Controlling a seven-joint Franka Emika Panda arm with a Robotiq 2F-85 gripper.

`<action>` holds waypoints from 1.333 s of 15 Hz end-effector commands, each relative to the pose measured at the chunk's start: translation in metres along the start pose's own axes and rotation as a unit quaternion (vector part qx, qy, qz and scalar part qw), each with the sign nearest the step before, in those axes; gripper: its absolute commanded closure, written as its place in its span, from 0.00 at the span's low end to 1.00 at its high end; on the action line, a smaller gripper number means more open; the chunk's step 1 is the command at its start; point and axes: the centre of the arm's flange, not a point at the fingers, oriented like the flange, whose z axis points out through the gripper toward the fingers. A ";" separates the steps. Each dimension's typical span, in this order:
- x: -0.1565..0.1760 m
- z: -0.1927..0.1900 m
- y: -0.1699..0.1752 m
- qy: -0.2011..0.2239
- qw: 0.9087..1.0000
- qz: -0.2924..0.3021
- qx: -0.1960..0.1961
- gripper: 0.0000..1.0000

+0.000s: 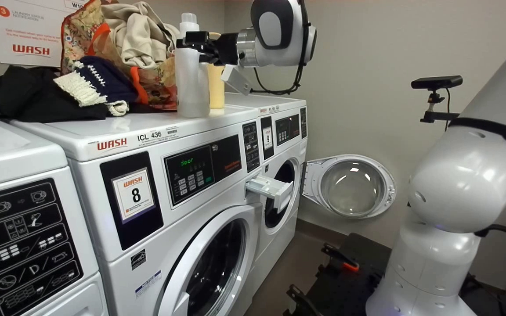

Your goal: Pour some liquid from the white container into the washing machine soap chamber

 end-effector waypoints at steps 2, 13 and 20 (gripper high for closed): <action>0.012 -0.025 -0.006 -0.017 0.999 -0.005 -0.034 0.00; 0.034 -0.088 0.015 -0.035 0.997 0.006 -0.066 0.00; 0.030 -0.129 0.065 -0.045 0.992 0.066 -0.094 0.00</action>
